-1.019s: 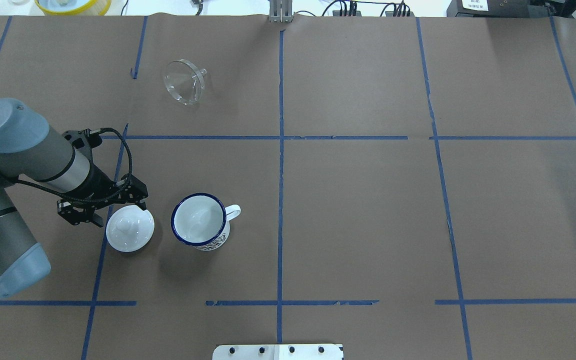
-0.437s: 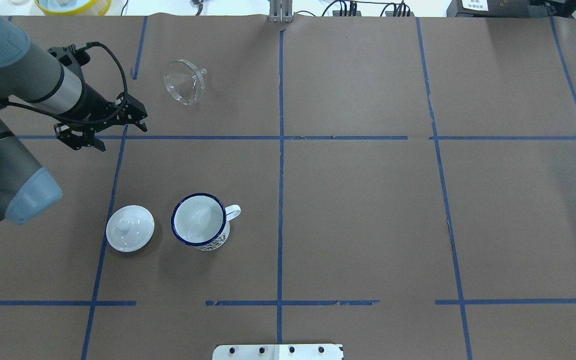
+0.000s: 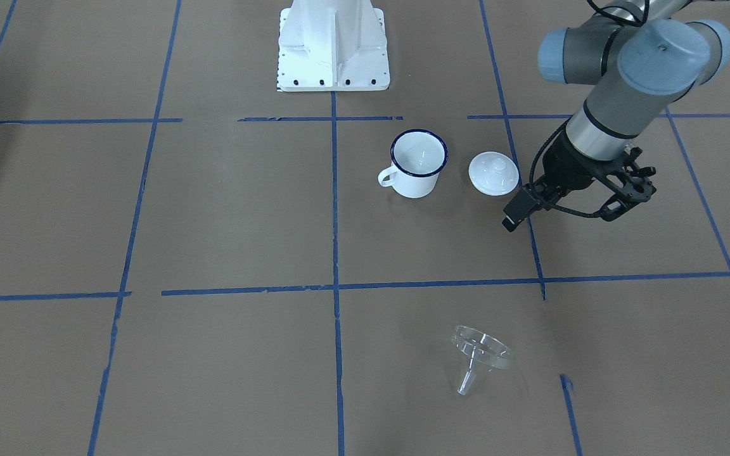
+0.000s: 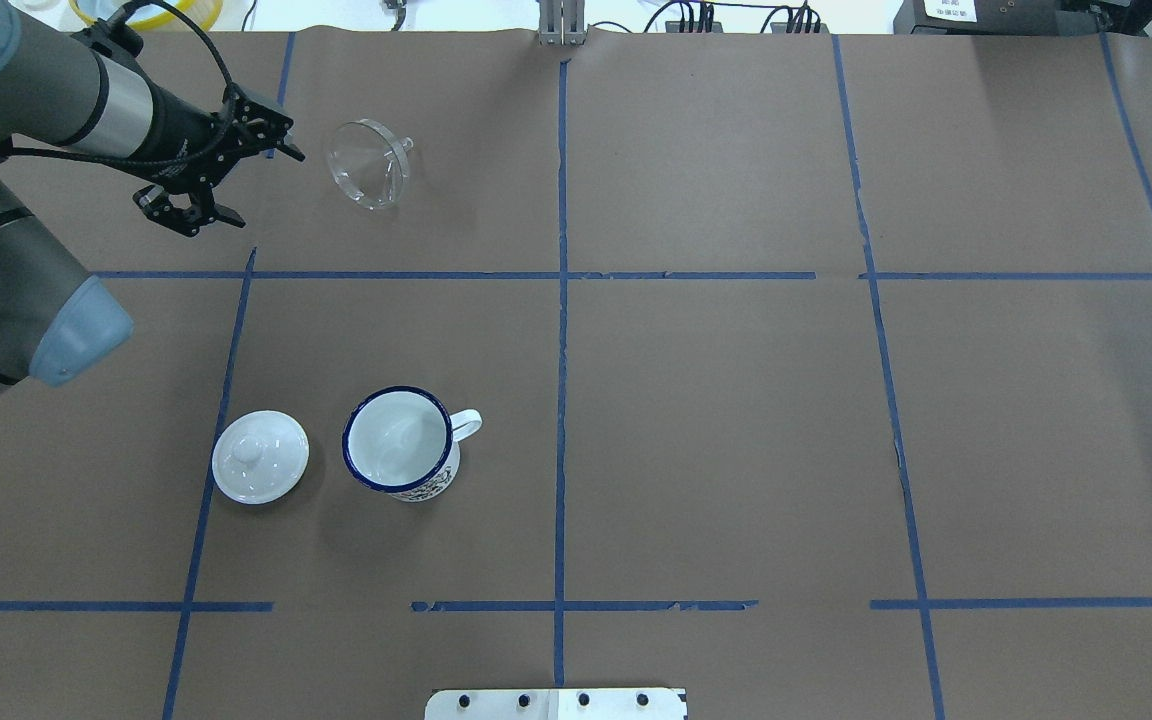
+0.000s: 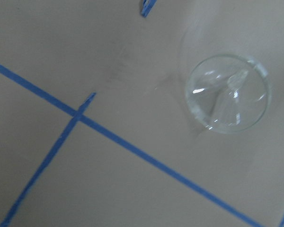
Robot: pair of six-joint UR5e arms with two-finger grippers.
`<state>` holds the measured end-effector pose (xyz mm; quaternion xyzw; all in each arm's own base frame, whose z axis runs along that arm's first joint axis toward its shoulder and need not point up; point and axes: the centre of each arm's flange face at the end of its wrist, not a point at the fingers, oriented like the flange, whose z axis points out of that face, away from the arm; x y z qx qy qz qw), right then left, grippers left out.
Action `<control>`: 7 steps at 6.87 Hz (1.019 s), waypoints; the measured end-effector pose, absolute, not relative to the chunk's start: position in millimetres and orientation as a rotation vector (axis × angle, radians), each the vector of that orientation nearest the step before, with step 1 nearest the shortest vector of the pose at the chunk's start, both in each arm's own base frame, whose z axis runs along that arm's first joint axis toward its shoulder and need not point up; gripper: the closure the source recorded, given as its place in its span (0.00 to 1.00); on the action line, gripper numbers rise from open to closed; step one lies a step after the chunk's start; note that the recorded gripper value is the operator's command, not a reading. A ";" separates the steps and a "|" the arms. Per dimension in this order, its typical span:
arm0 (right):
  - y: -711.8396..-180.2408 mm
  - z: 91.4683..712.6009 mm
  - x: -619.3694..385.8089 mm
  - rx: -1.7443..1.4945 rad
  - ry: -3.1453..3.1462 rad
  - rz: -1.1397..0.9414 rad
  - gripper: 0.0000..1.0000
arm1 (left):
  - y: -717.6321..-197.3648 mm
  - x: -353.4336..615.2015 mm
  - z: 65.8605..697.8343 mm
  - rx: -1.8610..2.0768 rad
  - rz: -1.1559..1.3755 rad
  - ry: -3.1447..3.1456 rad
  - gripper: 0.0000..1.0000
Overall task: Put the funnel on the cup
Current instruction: 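Move the left gripper to the clear glass funnel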
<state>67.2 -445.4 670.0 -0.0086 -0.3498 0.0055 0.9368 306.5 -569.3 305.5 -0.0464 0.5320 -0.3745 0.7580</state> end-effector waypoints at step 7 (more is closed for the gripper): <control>-445.4 670.0 67.2 -0.018 -0.715 0.011 0.00 | -611.4 388.7 340.3 0.030 -1.243 1.346 0.06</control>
